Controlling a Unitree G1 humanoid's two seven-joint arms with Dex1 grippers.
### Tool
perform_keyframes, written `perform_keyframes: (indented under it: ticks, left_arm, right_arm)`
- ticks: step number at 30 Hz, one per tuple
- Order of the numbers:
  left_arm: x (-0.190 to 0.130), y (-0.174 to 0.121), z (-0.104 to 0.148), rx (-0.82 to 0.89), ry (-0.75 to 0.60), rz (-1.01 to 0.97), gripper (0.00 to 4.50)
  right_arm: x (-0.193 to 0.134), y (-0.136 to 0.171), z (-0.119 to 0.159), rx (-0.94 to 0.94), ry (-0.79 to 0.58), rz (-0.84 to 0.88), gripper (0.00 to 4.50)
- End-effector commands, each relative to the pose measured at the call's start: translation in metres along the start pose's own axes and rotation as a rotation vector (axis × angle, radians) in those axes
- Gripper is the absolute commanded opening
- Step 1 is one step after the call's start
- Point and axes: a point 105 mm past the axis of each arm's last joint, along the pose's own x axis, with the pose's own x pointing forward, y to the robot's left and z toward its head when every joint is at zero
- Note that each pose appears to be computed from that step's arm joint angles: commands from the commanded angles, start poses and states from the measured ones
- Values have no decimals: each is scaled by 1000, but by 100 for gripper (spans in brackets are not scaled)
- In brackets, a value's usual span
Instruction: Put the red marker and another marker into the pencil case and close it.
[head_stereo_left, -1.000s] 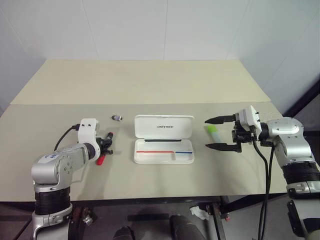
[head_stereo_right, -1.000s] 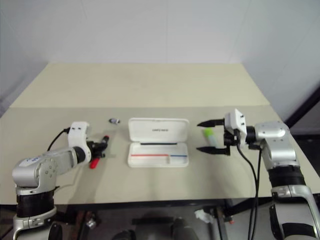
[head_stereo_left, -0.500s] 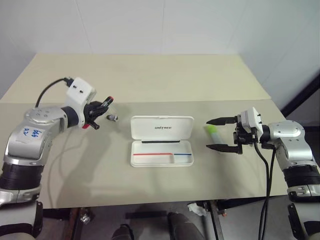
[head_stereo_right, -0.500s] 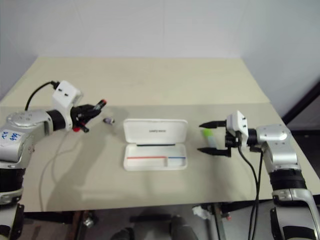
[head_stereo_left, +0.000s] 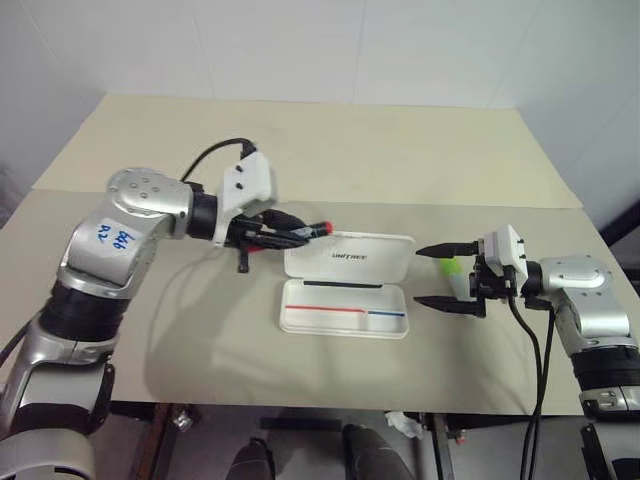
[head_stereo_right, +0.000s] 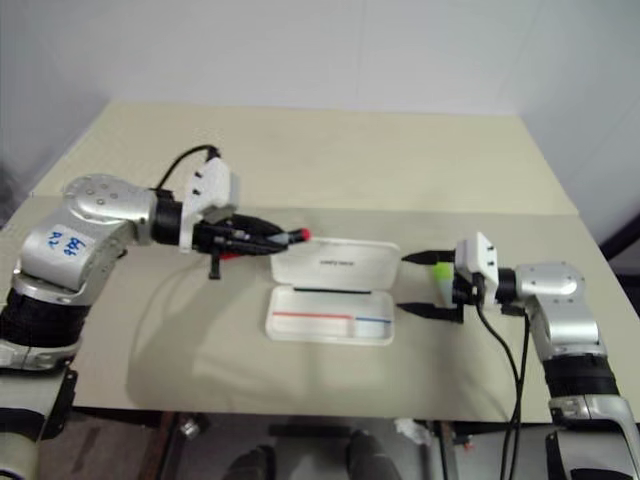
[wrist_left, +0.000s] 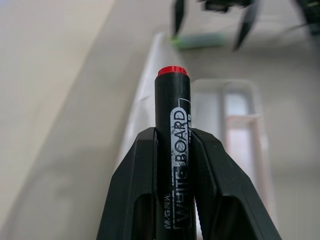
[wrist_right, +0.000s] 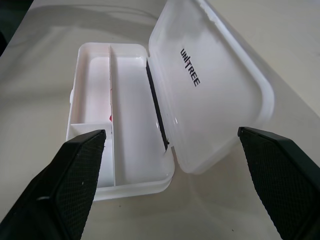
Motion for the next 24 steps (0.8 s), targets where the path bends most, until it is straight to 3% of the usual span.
perform_keyframes:
  ticks: [1, 13, 24]
  left_arm:
    - [11, -8, 18, 39, -43, -73, 62]
    - [62, -4, -26, -24, 63, -144, 62]
    - [96, -3, -35, -63, 72, -181, 62]
  right_arm:
    - [-13, -3, 15, -47, -28, -44, 450]
    - [-35, 5, 15, -44, -18, -100, 450]
    - [-36, 15, 10, -24, -6, -140, 450]
